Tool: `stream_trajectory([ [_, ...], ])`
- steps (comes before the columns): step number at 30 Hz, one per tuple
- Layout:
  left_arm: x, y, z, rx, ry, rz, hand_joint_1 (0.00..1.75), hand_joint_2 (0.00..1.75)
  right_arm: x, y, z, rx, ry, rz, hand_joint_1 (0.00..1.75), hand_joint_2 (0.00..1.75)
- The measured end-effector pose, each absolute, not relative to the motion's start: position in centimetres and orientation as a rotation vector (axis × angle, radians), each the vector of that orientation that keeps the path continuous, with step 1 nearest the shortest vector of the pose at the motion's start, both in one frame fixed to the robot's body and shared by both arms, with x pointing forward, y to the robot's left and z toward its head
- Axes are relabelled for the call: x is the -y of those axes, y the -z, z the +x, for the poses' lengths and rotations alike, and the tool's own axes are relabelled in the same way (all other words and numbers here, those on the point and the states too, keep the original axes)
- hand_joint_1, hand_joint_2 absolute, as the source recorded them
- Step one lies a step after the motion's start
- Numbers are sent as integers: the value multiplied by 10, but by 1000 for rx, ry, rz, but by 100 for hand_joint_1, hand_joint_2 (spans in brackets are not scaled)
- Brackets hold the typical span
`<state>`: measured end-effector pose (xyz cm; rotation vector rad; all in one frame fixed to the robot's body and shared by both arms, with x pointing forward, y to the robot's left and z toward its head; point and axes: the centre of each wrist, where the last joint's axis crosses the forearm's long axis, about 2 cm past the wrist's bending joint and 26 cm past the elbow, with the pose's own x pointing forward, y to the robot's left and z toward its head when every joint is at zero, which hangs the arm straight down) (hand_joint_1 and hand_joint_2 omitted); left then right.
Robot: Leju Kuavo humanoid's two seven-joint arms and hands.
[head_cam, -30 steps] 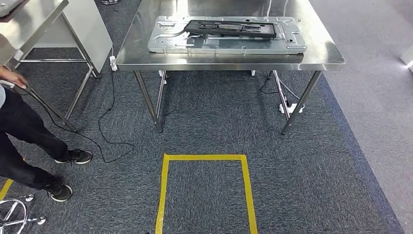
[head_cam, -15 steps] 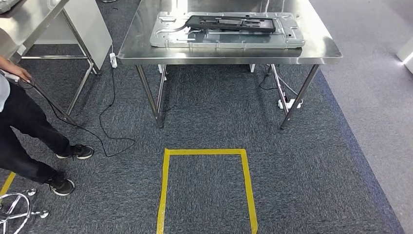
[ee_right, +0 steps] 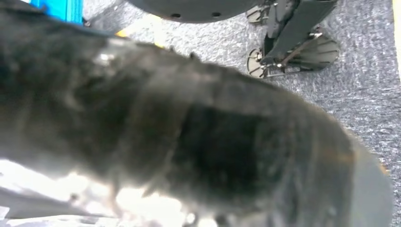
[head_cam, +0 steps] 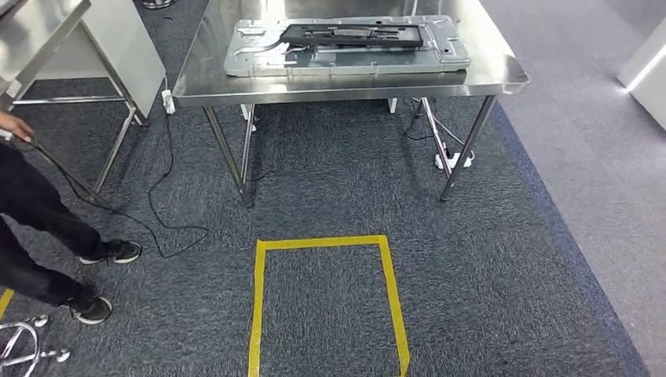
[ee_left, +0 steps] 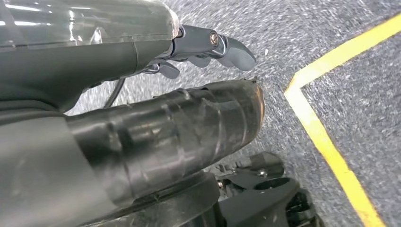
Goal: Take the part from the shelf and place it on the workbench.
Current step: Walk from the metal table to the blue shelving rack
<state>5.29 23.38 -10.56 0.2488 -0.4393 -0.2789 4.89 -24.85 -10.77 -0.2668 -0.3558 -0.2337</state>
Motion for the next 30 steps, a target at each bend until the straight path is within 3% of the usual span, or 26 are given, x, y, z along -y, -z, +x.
stream_trajectory([
  [30, -234, 106, 51, 425, 251, 250, 0, 0, 247, 108, 47, 341, 220, -266, 0, 0],
])
